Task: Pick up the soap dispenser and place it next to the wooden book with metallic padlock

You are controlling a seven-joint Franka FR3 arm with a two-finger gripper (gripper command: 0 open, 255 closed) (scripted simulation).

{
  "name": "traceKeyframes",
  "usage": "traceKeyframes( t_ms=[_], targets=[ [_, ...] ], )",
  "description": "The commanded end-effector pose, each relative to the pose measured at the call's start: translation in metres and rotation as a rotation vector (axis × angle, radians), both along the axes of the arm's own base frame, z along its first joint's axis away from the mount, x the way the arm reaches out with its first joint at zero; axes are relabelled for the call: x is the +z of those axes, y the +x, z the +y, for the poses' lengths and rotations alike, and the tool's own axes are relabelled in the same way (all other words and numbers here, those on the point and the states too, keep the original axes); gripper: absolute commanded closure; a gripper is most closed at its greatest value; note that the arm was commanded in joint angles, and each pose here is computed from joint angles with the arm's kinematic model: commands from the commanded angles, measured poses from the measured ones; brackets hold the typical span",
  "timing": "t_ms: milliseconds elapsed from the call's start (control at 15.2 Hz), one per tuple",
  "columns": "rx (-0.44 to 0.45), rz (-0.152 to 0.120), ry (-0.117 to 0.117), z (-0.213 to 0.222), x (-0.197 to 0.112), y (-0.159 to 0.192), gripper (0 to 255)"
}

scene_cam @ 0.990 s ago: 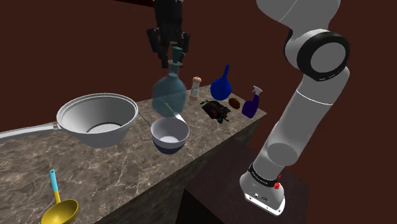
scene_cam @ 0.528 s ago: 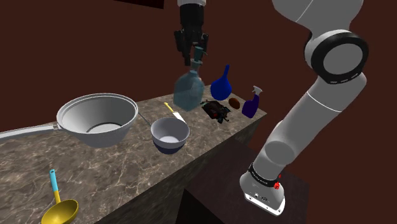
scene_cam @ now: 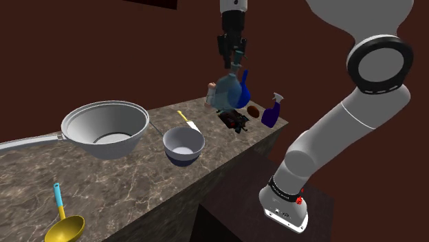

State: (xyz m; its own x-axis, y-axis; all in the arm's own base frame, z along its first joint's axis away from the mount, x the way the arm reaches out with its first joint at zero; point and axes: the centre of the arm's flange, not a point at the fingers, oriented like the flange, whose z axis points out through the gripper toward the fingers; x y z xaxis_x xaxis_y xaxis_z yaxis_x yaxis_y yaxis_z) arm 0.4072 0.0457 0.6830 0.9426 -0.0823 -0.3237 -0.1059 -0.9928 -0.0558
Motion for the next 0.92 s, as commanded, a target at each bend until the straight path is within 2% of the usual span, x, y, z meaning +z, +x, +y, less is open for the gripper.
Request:
traceKeyframes(
  t_ms=[0,858],
  targets=[
    [0.002,-0.001,0.000,-0.025,-0.001,-0.003,255],
    [0.002,-0.001,0.000,-0.194,0.000,-0.035,255]
  ],
)
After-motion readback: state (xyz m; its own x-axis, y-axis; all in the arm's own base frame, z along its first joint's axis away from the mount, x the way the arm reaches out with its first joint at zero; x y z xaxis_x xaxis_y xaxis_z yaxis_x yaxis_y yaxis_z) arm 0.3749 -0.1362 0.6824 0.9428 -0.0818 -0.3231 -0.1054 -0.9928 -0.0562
